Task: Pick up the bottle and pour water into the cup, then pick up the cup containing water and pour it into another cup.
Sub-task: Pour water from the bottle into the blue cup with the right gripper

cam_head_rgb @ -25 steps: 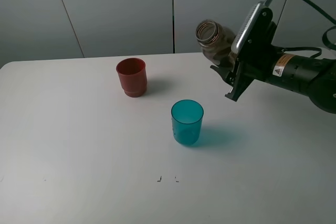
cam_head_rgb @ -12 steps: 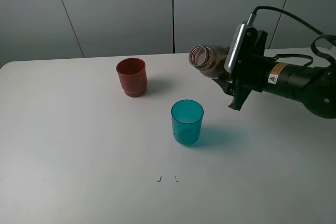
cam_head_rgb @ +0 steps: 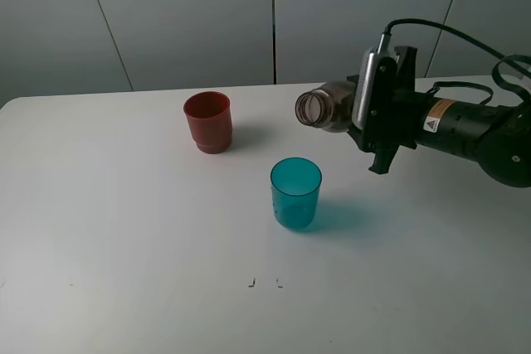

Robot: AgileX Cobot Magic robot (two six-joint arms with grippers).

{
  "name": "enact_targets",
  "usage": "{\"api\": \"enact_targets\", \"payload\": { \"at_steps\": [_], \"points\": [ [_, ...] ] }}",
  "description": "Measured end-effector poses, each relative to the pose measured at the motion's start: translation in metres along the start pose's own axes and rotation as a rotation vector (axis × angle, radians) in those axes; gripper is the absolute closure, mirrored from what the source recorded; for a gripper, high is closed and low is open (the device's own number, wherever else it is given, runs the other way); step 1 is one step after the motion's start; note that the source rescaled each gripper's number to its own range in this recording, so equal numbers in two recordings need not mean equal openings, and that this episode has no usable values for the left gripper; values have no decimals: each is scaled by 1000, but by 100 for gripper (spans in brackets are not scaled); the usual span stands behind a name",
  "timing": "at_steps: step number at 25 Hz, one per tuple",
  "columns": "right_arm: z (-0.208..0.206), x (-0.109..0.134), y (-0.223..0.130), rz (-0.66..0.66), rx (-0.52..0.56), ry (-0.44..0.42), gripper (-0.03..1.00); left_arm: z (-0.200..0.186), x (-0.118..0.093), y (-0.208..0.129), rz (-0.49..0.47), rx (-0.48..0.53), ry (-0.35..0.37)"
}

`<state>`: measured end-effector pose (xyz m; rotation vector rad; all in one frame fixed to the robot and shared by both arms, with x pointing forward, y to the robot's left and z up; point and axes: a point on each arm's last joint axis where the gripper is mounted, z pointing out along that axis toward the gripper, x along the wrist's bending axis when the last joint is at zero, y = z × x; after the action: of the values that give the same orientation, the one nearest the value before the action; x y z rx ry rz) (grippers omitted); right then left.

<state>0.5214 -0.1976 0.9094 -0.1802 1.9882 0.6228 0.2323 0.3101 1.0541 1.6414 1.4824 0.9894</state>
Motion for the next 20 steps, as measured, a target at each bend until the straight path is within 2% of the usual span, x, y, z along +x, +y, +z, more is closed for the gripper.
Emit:
{"api": "enact_targets", "payload": {
  "at_steps": [13, 20],
  "points": [
    [0, -2, -3, -119, 29, -15, 93, 0, 0, 0, 0, 0, 0],
    [2, -4, -4, -136, 48, -9, 93, 0, 0, 0, 0, 0, 0]
  ]
}}
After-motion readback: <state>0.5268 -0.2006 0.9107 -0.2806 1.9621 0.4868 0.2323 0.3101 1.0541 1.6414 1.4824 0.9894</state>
